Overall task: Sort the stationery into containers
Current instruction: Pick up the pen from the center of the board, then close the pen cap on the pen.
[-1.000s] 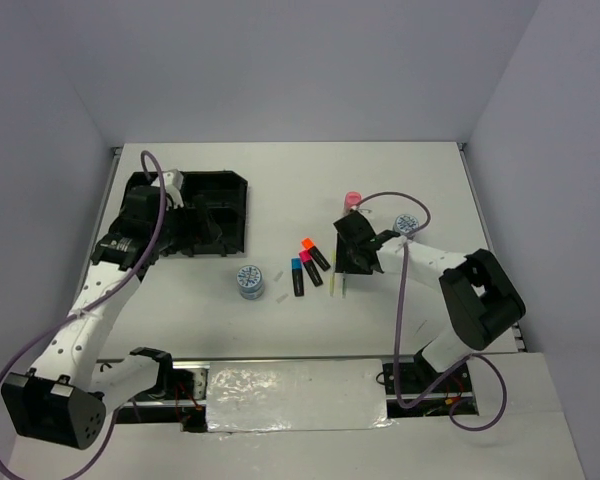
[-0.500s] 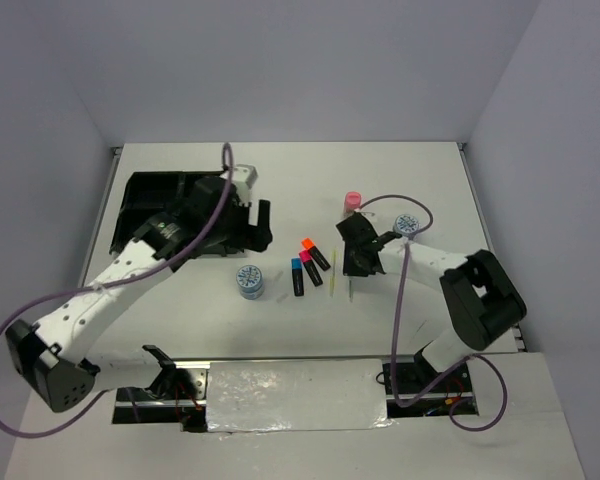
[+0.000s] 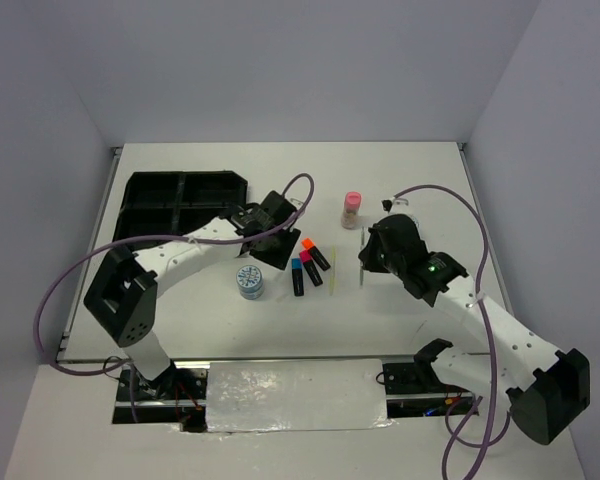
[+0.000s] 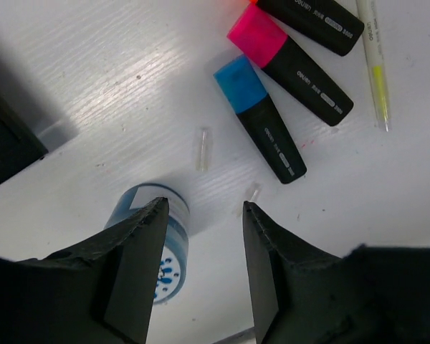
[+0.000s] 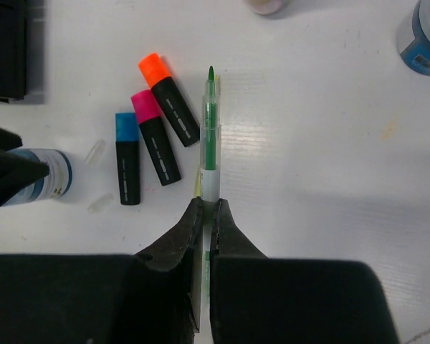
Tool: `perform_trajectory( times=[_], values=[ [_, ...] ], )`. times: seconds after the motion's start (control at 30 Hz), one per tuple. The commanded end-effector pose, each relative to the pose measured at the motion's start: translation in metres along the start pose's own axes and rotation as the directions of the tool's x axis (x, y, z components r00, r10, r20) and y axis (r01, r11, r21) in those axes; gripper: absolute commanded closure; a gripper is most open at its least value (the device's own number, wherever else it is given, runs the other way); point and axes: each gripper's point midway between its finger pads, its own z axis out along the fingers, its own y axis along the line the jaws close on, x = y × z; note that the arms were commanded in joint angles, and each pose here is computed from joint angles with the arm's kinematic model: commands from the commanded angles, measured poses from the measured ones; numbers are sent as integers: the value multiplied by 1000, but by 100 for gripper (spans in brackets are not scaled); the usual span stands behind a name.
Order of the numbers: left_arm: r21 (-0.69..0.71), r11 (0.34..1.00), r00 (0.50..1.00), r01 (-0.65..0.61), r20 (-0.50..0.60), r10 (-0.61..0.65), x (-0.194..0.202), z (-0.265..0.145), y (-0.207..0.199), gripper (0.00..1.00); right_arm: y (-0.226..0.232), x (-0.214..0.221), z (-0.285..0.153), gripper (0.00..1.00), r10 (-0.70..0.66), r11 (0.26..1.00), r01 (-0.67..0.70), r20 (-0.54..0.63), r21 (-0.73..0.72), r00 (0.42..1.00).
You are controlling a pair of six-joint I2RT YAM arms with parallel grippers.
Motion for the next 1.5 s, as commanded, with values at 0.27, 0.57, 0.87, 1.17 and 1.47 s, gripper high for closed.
perform_trajectory(
  times=[0.27, 0.57, 0.87, 1.17, 1.47],
  values=[
    [-24, 999, 1000, -23, -22, 22, -1, 50, -1, 47, -5, 16, -17, 100, -55, 998, 54, -27, -30, 998],
    [-57, 998, 994, -23, -105, 17, 26, 76, 6, 54, 3, 11, -28, 100, -63, 995, 63, -6, -71, 998],
    [-62, 998, 988, -18, -152, 8, 48, 89, 10, 62, 11, 7, -35, 100, -64, 993, 64, 4, -97, 998],
    [-47, 999, 983, -6, -181, -3, 61, 98, 8, 96, 22, 0, -46, 100, -66, 986, 70, 31, -150, 997],
    [246, 965, 971, 88, 196, -138, -67, -6, -55, 100, 90, 3, -73, 100, 21, 808, 63, 136, -585, 990]
  ],
)
